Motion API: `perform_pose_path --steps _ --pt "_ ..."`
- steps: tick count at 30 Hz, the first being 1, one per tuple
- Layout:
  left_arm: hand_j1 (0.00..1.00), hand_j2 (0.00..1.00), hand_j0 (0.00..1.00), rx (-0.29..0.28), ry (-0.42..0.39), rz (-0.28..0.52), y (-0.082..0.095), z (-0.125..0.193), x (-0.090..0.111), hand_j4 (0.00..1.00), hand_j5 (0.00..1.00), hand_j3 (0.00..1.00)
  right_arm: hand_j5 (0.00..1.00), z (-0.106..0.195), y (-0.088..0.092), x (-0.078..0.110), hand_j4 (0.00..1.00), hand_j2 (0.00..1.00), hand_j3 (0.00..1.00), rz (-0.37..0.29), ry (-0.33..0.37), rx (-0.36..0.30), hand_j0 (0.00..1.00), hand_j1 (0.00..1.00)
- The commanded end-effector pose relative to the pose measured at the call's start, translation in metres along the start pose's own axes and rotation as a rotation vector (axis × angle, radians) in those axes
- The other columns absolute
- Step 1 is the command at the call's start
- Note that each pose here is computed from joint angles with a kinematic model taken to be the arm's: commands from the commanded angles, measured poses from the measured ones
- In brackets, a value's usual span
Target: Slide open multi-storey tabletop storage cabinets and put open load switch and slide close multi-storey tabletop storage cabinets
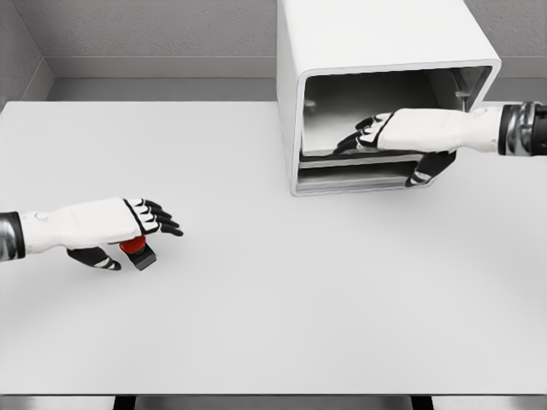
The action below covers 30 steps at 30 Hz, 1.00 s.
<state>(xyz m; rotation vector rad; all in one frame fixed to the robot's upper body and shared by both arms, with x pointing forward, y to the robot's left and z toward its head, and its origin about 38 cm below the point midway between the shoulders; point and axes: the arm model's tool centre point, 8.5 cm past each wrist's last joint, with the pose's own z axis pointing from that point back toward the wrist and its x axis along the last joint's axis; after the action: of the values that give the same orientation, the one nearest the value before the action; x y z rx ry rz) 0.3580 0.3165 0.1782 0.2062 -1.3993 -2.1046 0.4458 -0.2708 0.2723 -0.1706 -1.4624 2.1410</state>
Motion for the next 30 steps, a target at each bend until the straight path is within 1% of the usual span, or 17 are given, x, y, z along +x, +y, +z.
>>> perform_pose_path --steps 1,3,5,6,7,10,13,15,16,17,18,21,22,24,26,27,30 --pt "0.84 0.84 0.84 -0.006 -0.003 0.010 -0.003 -0.001 0.000 0.84 0.84 0.84 1.00 0.005 0.002 0.004 1.00 1.00 1.00 0.011 -0.026 0.010 1.00 1.00" --pt "0.81 0.81 0.81 -0.006 -0.004 0.009 -0.003 -0.001 0.001 0.81 0.81 0.81 1.00 0.007 0.002 0.004 1.00 1.00 1.00 0.012 -0.021 0.010 1.00 1.00" --pt "0.69 0.69 0.69 -0.008 -0.005 0.012 -0.004 -0.001 0.001 0.69 0.69 0.69 1.00 0.007 0.002 0.006 1.00 1.00 1.00 0.017 -0.025 0.011 1.00 1.00" --pt "0.65 0.65 0.65 -0.007 -0.005 0.013 -0.004 -0.001 0.001 0.65 0.65 0.65 1.00 0.009 0.001 0.008 1.00 1.00 1.00 0.024 -0.027 0.013 1.00 1.00" --pt "0.58 0.58 0.58 -0.005 -0.005 0.015 -0.003 0.000 0.001 0.58 0.58 0.58 1.00 0.012 0.001 0.007 1.00 1.00 1.00 0.022 -0.023 0.011 1.00 1.00" --pt "0.50 0.50 0.50 -0.006 -0.004 0.018 -0.004 0.001 0.001 0.50 0.50 0.50 1.00 0.017 0.000 0.006 1.00 1.00 1.00 0.023 -0.014 0.010 1.00 1.00" --pt "0.47 0.47 0.47 -0.006 -0.001 0.019 -0.004 0.002 0.000 0.47 0.47 0.47 1.00 0.017 -0.001 0.007 1.00 1.00 1.00 0.026 -0.017 0.010 1.00 1.00" --pt "0.45 0.45 0.45 -0.005 -0.004 0.018 -0.003 0.002 0.000 0.45 0.45 0.45 1.00 0.019 -0.002 0.015 1.00 1.00 1.00 0.042 -0.031 0.014 1.00 1.00" --pt "0.45 0.45 0.45 -0.004 -0.006 0.019 -0.003 0.002 0.001 0.45 0.45 0.45 1.00 0.019 -0.002 0.015 1.00 1.00 1.00 0.043 -0.030 0.013 1.00 1.00" --pt "0.45 0.45 0.45 0.000 -0.013 0.015 -0.001 0.001 0.003 0.45 0.45 0.45 1.00 0.020 -0.004 0.015 1.00 1.00 1.00 0.041 -0.030 0.009 1.00 1.00" --pt "0.45 0.45 0.45 0.004 -0.020 0.009 0.001 0.000 0.006 0.45 0.45 0.45 1.00 0.022 -0.006 0.013 1.00 1.00 1.00 0.013 -0.039 -0.011 1.00 1.00" --pt "0.45 0.45 0.45 0.034 -0.059 -0.022 0.018 0.003 0.019 0.45 0.45 0.45 1.00 0.018 -0.001 0.007 1.00 1.00 1.00 -0.015 -0.034 -0.014 1.00 1.00" --pt "0.45 0.45 0.45 0.049 -0.070 -0.041 0.028 0.003 0.022 0.45 0.45 0.45 1.00 0.017 0.002 0.007 1.00 1.00 1.00 -0.021 -0.035 -0.007 1.00 1.00" --pt "0.45 0.45 0.45 0.048 -0.072 -0.049 0.031 0.006 0.024 0.45 0.45 0.45 1.00 0.013 0.008 0.002 1.00 1.00 1.00 -0.065 0.013 0.013 1.00 1.00" --pt "0.45 0.45 0.45 0.049 -0.070 -0.051 0.032 0.006 0.023 0.45 0.45 0.45 1.00 0.015 0.008 -0.003 1.00 1.00 1.00 -0.099 0.054 0.011 1.00 1.00" --pt "0.45 0.45 0.45 0.055 -0.067 -0.062 0.037 0.008 0.022 0.45 0.45 0.45 1.00 0.015 0.008 -0.006 1.00 1.00 1.00 -0.118 0.080 0.011 1.00 1.00" --pt "0.45 0.45 0.45 0.078 -0.073 -0.063 0.047 0.010 0.022 0.45 0.45 0.45 1.00 0.018 0.008 -0.011 1.00 1.00 1.00 -0.181 0.123 -0.002 1.00 1.00"
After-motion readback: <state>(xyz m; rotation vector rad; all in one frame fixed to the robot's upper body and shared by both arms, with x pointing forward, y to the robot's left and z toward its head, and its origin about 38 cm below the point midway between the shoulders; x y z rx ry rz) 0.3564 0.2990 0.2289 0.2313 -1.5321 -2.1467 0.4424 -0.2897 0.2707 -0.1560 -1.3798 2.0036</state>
